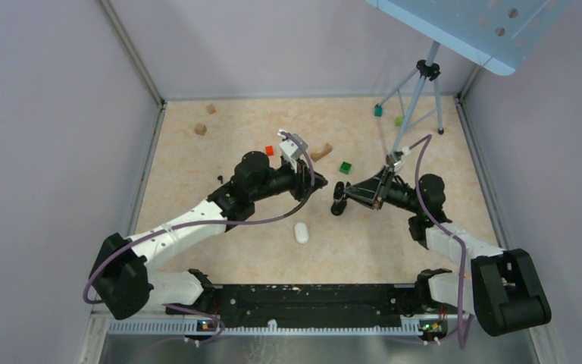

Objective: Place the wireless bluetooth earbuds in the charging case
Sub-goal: Insert the right earbud into the right side groove of the charging case.

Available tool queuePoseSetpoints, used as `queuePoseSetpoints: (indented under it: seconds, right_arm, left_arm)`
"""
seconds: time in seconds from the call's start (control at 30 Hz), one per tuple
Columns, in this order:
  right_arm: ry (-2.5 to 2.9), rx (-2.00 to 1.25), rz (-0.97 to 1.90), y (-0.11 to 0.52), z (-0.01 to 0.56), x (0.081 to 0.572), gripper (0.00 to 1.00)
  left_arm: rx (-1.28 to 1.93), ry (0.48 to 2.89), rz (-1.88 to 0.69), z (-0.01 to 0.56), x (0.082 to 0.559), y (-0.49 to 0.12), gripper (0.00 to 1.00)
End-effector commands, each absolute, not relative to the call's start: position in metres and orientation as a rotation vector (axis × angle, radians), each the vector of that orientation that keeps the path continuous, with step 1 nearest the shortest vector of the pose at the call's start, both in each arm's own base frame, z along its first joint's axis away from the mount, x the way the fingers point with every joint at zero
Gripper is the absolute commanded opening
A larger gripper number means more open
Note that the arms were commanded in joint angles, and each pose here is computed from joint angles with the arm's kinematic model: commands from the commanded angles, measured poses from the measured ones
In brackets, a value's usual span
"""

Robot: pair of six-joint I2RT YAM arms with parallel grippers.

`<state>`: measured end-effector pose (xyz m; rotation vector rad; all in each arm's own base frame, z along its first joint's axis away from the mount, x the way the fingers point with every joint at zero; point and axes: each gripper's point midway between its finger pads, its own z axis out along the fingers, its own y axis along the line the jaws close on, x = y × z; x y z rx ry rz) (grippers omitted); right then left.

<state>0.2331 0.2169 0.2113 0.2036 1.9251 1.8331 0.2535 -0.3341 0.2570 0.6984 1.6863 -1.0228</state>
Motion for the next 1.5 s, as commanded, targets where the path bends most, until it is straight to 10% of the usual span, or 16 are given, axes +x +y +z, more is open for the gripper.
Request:
queuePoseSetpoints:
  seconds: [0.0,1.47]
  right_arm:
    - [1.769,0.156,1.86,0.216,0.243,0.231,0.0]
    - [1.916,-0.168,2.139,0.224,0.265,0.179,0.0]
  left_arm:
    - [0.796,1.437,-1.187,0.304,0.227,-0.349,0.0]
    - [1.498,0.98,-1.473,0.296,0.161,-0.383,0.0]
